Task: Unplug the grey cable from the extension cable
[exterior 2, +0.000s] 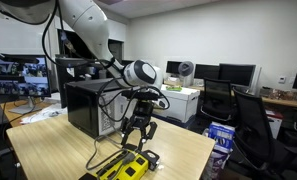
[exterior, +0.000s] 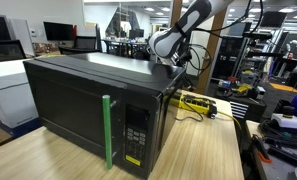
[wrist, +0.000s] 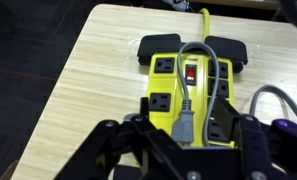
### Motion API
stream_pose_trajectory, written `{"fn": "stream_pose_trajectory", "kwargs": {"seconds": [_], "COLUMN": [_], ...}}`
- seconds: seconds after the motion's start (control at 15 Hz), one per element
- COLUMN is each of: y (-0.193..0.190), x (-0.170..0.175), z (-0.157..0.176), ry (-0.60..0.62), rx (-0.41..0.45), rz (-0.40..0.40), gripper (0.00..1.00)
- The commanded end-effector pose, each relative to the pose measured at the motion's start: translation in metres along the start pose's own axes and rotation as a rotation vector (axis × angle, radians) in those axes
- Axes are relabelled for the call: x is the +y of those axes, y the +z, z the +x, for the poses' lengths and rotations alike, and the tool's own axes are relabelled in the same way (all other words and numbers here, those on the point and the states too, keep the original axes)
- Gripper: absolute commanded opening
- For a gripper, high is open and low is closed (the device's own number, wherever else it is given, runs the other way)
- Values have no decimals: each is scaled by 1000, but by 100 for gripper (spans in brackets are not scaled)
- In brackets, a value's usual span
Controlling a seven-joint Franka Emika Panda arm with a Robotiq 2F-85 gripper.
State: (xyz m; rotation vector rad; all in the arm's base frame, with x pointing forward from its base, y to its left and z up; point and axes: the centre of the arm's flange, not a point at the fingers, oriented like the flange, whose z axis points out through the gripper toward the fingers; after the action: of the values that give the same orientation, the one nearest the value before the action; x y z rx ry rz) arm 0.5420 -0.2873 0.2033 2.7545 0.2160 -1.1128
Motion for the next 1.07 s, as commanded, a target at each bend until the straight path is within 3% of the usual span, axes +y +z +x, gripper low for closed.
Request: {"fn": "stream_pose_trajectory", "kwargs": {"seconds": [0.0,0.47,0.73,1.0], "y": [-29,-94,-100,-90], "x": [-16,-59,-73,-87], "z": [-38,-132,-181,-204], "ry": [105,287,383,438], "rx": [165,477,649,848], "rz": [17,81,129,153], "gripper": [98,100,100,100]}}
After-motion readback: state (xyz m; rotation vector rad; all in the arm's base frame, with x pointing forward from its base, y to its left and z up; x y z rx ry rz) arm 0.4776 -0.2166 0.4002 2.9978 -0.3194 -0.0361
